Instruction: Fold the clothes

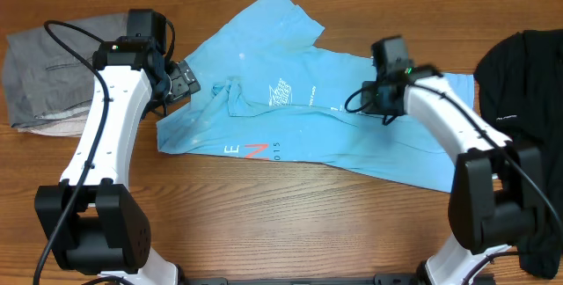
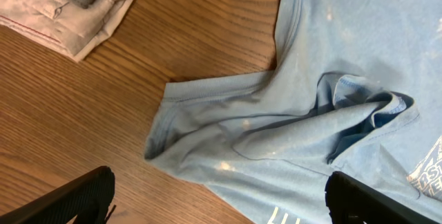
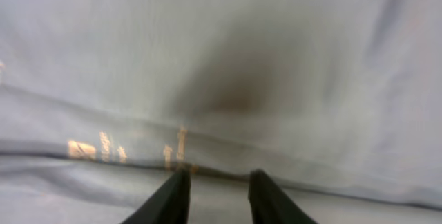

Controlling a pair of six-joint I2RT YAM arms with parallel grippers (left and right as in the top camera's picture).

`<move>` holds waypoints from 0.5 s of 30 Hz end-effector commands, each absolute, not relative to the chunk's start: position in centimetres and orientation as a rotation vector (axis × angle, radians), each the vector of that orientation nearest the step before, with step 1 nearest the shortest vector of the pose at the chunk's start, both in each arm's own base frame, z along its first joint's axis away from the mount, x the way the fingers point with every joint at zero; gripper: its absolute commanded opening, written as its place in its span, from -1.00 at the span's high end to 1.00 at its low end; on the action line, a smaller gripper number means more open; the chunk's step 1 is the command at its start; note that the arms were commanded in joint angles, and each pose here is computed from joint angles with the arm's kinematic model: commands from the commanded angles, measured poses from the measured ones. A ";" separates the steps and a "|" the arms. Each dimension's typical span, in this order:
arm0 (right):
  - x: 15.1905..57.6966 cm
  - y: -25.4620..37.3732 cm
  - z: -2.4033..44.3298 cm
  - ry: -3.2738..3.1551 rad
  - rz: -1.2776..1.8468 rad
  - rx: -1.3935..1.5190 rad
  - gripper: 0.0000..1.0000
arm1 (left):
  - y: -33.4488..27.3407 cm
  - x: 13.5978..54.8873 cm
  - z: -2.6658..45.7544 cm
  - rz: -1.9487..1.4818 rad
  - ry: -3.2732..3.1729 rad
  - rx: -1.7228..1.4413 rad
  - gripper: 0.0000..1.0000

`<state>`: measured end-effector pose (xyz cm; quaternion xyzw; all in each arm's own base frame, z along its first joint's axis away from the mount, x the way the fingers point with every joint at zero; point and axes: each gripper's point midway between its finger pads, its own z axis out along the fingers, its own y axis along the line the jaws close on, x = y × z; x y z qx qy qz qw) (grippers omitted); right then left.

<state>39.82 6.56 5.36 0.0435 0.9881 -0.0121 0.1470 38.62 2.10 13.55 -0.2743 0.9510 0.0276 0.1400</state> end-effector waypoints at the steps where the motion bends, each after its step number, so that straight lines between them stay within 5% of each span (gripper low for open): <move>1: 38.7 4.7 9.0 2.867 -0.071 0.290 0.25 | 2.5 38.9 13.5 0.079 2.740 -0.813 -1.00; 15: 32.0 -3.6 6.9 3.033 0.079 0.951 0.38 | 2.5 38.9 13.5 0.079 2.740 -0.813 -1.00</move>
